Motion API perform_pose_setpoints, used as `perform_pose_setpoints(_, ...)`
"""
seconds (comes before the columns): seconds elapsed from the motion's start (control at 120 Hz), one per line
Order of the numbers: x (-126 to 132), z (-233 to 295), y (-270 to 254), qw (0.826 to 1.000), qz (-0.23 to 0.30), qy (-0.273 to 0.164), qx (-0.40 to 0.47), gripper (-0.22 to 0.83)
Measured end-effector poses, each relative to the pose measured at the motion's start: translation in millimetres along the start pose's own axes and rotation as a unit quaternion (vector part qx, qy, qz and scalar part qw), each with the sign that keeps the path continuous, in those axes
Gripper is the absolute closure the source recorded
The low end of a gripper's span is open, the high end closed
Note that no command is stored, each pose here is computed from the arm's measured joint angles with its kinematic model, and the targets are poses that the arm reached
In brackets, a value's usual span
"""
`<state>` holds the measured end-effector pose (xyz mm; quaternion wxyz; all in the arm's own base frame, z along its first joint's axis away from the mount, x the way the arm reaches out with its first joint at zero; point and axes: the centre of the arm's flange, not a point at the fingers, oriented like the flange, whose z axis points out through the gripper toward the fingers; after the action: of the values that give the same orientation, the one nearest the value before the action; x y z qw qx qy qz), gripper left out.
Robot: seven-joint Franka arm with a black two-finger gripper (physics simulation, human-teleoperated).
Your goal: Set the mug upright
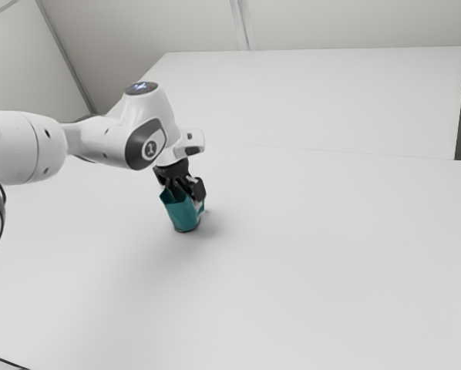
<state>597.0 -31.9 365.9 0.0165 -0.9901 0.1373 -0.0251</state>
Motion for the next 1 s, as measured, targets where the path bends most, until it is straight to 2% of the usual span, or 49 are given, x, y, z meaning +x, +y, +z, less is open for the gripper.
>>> perform_pose_setpoints(0.217,3,-61,-1,1.0,-0.015,0.011,-0.005,0.05)
perform_pose_setpoints(0.45,22,-147,-23,0.999,-0.039,0.029,-0.015,0.02)
perform_pose_setpoints(0.558,22,-181,-34,0.998,-0.043,0.032,-0.015,0.01)
perform_pose_setpoints(1.0,6,-187,-46,0.999,-0.045,-0.015,-0.025,0.0)
